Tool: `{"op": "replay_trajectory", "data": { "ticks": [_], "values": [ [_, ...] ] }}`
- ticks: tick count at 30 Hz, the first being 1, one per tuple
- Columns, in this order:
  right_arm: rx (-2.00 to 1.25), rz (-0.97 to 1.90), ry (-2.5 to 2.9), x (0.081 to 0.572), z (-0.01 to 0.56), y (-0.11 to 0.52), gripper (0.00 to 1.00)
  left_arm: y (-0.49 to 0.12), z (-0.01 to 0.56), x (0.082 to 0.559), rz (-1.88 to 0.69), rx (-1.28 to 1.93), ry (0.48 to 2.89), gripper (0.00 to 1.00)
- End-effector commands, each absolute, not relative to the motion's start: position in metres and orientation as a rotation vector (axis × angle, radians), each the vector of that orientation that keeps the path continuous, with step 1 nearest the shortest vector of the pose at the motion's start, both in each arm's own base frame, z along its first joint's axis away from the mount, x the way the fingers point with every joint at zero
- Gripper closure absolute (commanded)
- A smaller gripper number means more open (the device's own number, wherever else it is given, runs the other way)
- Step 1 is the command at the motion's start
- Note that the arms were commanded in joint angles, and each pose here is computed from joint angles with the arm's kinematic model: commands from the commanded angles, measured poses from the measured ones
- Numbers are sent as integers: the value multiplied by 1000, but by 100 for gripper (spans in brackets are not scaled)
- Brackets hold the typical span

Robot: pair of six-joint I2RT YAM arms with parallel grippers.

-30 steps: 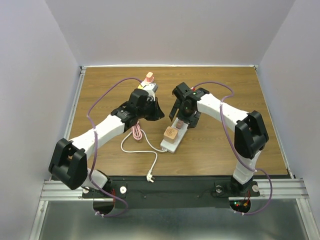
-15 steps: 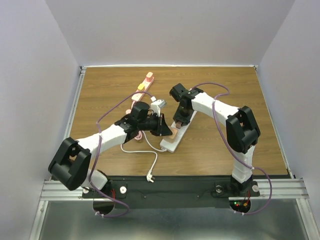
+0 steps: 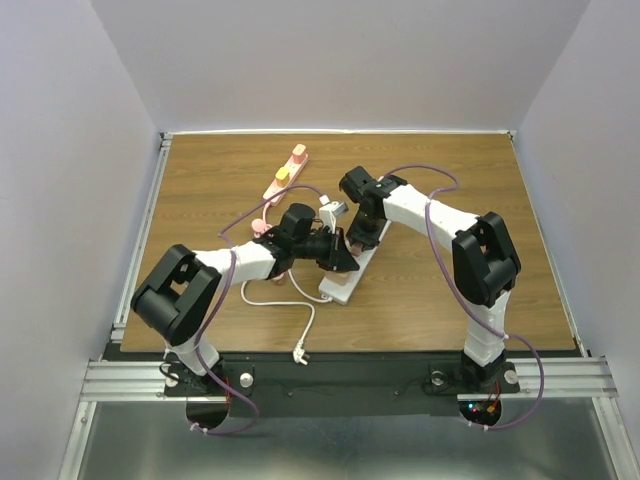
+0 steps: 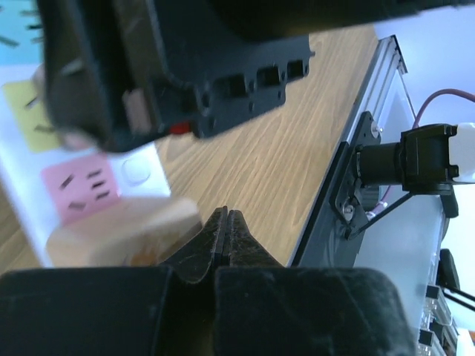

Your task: Pull the plug off the socket

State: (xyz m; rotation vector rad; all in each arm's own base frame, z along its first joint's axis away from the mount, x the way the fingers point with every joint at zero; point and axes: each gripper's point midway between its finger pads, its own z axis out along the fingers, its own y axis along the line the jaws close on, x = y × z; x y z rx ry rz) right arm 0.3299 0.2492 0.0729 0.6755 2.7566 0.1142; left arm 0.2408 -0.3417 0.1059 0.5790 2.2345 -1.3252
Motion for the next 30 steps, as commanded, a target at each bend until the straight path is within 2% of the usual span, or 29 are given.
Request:
{"op": "replay_trajectory", "data": {
  "ticks": [1, 7, 15, 20, 24, 27, 30],
  "values": [
    [627, 320, 2661, 343, 131, 266, 99, -324, 47, 243, -1172, 524, 2412, 100],
    [601, 411, 2536, 352, 189, 262, 100, -311, 17, 237, -1107, 466, 2479, 100],
    [637, 400, 2494, 357, 210, 243, 100, -304, -18, 227, -1092, 413, 2573, 100],
    [665, 322, 2458, 354, 225, 219, 99, -309, -10, 229, -1126, 409, 2547, 100],
    [766, 46, 2372, 338, 224, 140, 100, -314, 22, 240, -1136, 411, 2470, 100],
    [898, -173, 2371, 318, 202, 70, 100, -317, 44, 249, -1121, 401, 2431, 100],
    [1059, -400, 2346, 291, 170, -6, 100, -329, 88, 269, -1129, 418, 2326, 100]
  ]
}}
